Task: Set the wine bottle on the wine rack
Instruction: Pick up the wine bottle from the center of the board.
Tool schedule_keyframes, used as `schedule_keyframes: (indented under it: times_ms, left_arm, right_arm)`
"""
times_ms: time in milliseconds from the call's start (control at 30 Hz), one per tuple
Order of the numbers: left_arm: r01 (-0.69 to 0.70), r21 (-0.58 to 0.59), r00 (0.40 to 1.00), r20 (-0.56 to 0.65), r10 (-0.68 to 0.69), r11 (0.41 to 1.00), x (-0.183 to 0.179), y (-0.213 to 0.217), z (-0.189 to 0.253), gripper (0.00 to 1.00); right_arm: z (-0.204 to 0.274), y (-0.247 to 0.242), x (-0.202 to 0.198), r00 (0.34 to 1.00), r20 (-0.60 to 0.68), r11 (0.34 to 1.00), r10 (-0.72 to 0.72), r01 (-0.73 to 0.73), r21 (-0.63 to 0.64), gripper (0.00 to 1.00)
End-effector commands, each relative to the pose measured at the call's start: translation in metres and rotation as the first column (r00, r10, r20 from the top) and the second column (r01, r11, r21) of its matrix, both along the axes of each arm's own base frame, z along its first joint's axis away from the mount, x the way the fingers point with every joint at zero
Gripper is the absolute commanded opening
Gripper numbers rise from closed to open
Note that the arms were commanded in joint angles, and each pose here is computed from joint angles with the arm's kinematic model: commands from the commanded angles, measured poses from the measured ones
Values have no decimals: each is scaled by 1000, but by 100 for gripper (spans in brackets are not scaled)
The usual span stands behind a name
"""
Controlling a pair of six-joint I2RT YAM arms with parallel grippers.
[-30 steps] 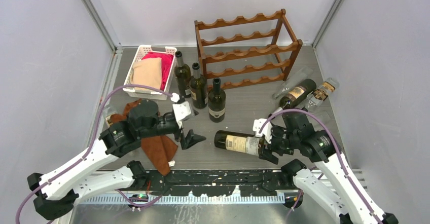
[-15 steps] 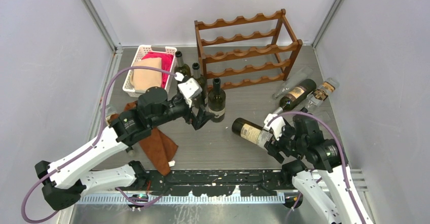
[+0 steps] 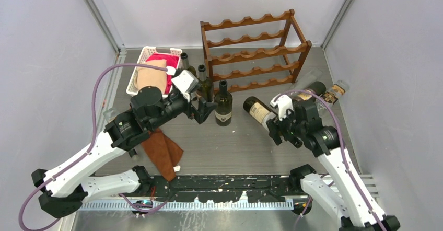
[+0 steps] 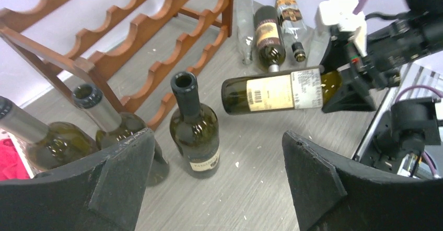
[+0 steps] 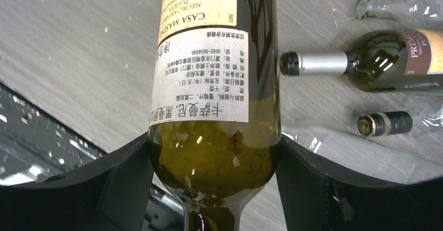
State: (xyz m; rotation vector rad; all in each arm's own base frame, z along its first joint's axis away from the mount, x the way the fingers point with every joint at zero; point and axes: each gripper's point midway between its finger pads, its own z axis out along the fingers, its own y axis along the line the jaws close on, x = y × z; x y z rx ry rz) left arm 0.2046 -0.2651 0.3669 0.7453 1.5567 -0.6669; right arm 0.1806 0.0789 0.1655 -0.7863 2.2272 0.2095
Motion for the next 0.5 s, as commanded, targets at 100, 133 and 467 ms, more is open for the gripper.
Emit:
schedule_keyframes:
  times_ms: [100,133,467]
  left_arm:
    - [-92,-89,990,97,100,992,21,3,48,89]
    - [-103,-86,989,102,112,991,23,4,49,89]
    - [-184,41,967,185,173,982,60,-2,61,89]
  right_arm:
    - [40,29,86,965,208,971,-158,113,211,1]
    - [41,30,93,961,216,967,-174,126,220,1]
    - [33,46,143,944,212,936,-253,183,302,1]
